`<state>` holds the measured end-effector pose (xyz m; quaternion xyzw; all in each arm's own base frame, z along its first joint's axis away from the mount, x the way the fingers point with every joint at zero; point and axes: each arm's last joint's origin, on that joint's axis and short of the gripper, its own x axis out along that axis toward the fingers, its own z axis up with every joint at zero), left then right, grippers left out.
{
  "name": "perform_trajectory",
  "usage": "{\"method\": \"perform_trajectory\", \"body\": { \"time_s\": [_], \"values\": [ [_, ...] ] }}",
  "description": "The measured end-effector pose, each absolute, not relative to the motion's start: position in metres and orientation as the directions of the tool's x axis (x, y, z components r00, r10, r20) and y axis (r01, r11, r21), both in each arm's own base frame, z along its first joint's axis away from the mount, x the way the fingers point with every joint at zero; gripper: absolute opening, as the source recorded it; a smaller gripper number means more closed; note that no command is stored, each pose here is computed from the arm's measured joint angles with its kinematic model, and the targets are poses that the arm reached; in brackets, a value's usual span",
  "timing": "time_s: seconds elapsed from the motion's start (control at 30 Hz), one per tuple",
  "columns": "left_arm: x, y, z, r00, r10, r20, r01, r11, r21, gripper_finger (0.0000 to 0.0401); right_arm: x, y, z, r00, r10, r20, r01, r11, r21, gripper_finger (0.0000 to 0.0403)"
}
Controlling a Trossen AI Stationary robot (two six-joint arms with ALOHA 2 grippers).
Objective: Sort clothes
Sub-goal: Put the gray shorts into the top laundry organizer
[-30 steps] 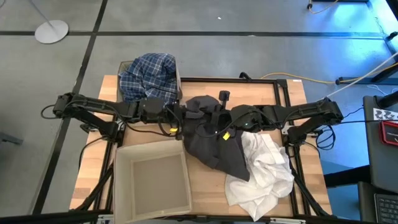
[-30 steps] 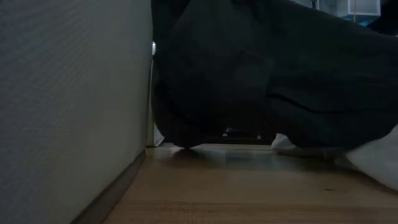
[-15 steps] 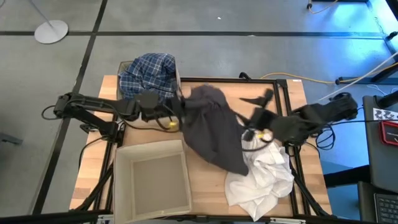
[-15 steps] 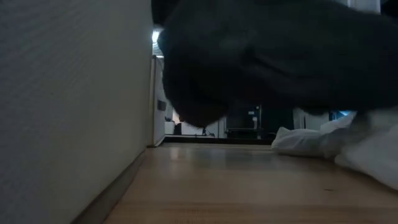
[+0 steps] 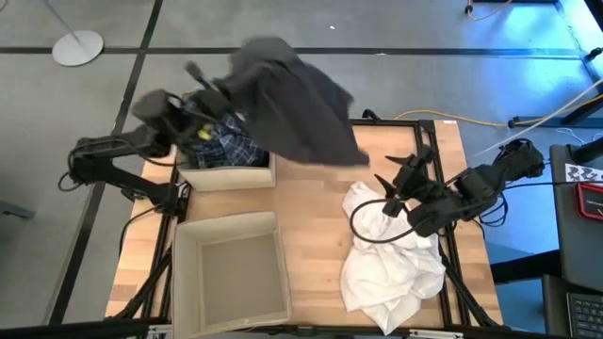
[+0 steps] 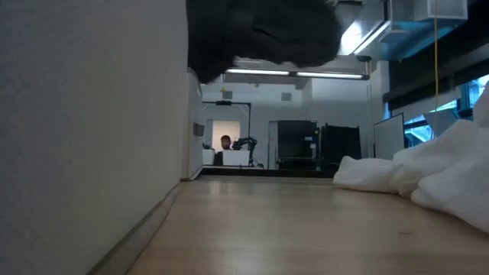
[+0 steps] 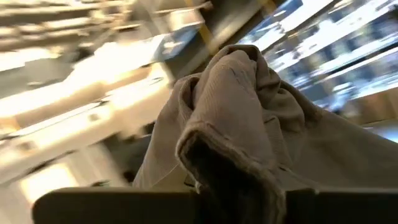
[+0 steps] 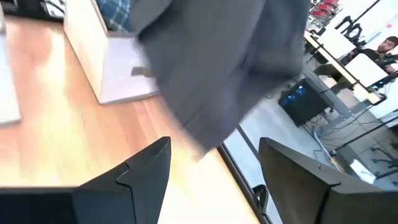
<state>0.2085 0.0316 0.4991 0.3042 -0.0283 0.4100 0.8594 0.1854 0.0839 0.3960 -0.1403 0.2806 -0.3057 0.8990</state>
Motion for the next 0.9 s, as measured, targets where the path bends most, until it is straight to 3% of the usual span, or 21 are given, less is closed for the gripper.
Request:
{"method": "perform_trajectory", "body": {
  "time_s": [0.2, 0.33, 0.5, 0.9],
  "values": [
    [0.167, 0.035, 0.514, 0.420, 0.879, 0.224, -0.787, 0.230, 0.572, 0.0027, 0.192, 0.088, 0.369, 0.636, -0.659, -0.401, 0.475, 0.744, -0.470, 0.0245],
    [0.157, 0.037, 0.508, 0.261, 0.957, 0.125, -0.755, 0.122, 0.644, 0.0033, 0.195, 0.089, 0.360, 0.636, -0.659, -0.400, 0.475, 0.744, -0.470, 0.0245],
    [0.151, 0.038, 0.503, 0.129, 0.990, 0.061, -0.708, 0.049, 0.705, 0.0029, 0.196, 0.090, 0.357, 0.638, -0.658, -0.399, 0.477, 0.745, -0.466, 0.0245],
    [0.129, 0.055, 0.520, -0.012, 0.997, 0.074, -0.716, -0.060, 0.695, 0.0031, 0.197, 0.090, 0.358, 0.643, -0.655, -0.396, 0.483, 0.749, -0.453, 0.0245]
  ]
}}
